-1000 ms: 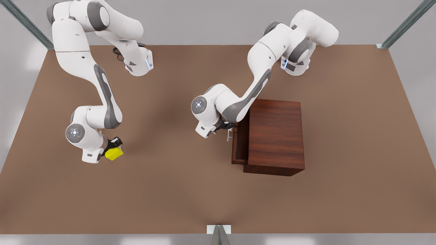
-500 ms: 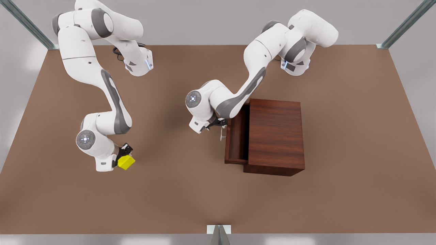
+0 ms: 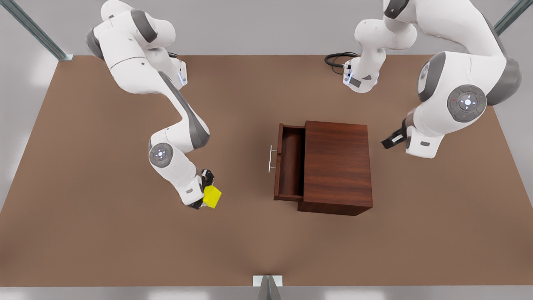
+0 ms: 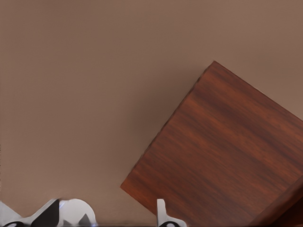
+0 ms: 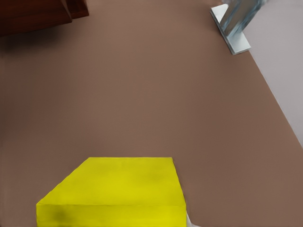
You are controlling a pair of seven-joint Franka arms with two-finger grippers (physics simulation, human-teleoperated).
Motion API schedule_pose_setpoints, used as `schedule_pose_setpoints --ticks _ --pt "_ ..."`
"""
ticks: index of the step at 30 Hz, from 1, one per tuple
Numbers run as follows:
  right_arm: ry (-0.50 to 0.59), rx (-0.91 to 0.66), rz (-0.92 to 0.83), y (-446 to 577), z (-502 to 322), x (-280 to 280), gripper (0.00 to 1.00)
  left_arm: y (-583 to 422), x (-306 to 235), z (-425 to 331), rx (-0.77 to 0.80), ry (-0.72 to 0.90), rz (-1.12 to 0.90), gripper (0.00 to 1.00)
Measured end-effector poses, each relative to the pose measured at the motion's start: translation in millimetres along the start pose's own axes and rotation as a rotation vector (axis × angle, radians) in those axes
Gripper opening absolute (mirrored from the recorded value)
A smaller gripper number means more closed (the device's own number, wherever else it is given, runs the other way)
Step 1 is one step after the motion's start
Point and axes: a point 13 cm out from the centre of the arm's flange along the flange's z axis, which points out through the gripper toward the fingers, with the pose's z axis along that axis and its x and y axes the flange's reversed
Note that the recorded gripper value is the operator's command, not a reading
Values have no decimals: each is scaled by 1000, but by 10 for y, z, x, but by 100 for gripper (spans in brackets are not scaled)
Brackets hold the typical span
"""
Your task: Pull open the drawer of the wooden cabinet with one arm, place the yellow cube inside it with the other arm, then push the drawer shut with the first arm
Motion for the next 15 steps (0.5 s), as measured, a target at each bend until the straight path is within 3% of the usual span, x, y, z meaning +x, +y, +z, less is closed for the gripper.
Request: schedule_pose_setpoints --ticks 5,15 --pt "-67 -9 -130 545 -68 -826 49 156 28 62 1 59 121 100" --pt "-151 -95 -279 1807 -9 -1842 49 198 124 76 -7 93 314 100"
